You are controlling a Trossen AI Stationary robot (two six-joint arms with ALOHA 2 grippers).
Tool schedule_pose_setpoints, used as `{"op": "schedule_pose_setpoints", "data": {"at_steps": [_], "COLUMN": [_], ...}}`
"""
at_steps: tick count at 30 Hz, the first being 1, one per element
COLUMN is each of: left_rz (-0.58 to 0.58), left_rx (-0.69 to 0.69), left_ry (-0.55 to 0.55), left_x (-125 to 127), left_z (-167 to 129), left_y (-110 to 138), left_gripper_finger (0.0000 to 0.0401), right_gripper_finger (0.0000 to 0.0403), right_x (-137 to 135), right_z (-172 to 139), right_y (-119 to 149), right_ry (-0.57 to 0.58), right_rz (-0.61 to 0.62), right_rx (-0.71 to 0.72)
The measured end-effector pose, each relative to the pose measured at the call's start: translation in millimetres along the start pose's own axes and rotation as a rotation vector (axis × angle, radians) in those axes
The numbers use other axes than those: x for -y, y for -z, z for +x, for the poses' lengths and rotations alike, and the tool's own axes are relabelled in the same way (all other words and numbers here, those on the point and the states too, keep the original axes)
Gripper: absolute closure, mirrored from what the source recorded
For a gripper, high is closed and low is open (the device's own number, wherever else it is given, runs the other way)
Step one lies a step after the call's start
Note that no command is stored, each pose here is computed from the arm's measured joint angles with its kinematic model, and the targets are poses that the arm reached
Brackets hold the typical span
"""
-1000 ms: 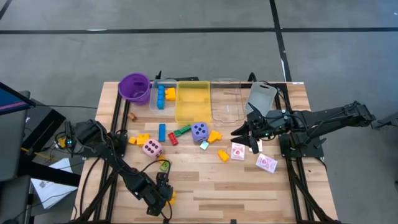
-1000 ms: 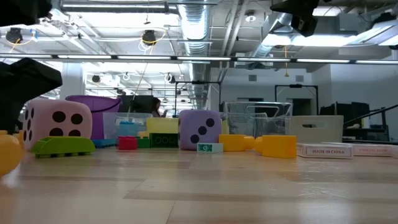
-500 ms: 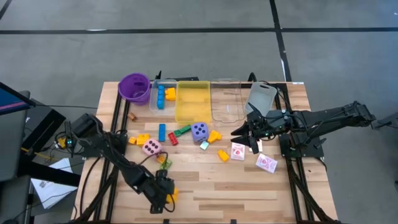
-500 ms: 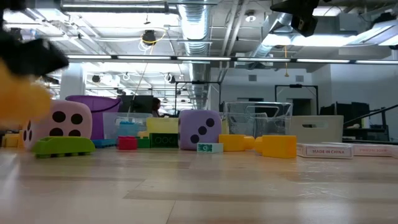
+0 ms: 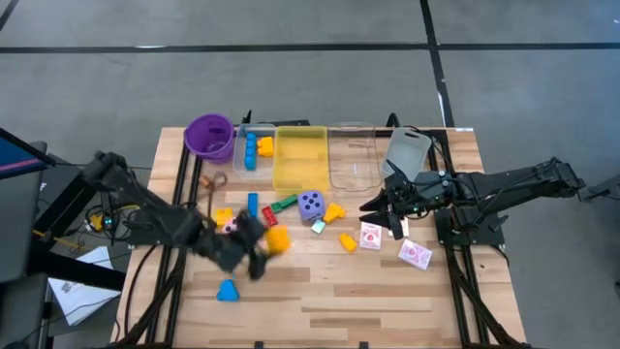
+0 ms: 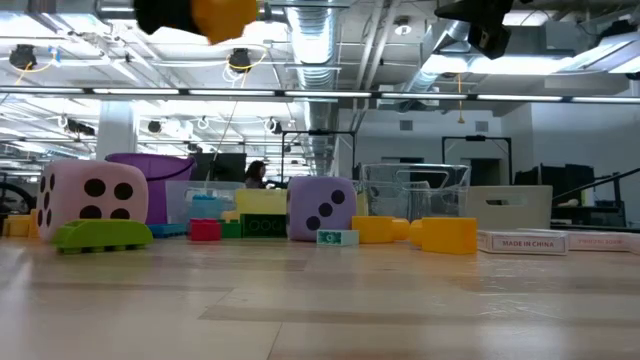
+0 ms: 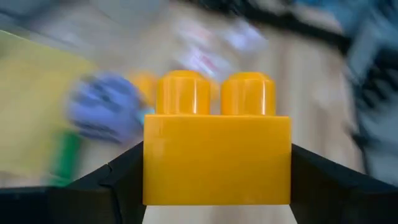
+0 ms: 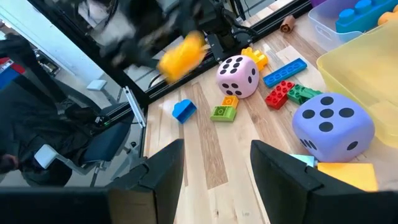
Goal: Pick & Place Toys
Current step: Put the yellow stud game piece into the left transparent bin
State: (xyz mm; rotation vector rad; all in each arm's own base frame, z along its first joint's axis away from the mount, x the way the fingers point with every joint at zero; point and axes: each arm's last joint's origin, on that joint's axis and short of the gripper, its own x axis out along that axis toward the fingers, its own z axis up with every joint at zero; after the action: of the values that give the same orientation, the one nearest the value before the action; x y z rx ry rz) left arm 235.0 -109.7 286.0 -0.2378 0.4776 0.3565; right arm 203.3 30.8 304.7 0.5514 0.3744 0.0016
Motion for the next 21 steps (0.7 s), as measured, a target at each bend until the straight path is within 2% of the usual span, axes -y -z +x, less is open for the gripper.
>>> {"op": "schedule_pose_setpoints", "data": {"at_steps": [6,12,21], "left_rz": [0.004,-0.048,-0.175], "left_rx": [0.151,0.166,0.107], "left_ry": [-0.273,-0.468,-0.581], "left_x": [-53.4,-103.5,-163.3], "left_z": [4.6,17.3,28.7], "left_y": [-39.0,-60.3,-71.9], "left_gripper_finger": [0.0121,0.0119,0.0112], "right_gripper_finger": [0.0223,0.0223,0.0223], "right_x": [0.0,0.0,0.1], "right_z": [-0.1,0.0,0.0], "right_y": [0.0,0.0,-0.1], "right_ry": [-0.001,0.000,0.003], "right_rz": [0.000,0.000,0.000], "right_rx": [0.000,0.000,0.002]}}
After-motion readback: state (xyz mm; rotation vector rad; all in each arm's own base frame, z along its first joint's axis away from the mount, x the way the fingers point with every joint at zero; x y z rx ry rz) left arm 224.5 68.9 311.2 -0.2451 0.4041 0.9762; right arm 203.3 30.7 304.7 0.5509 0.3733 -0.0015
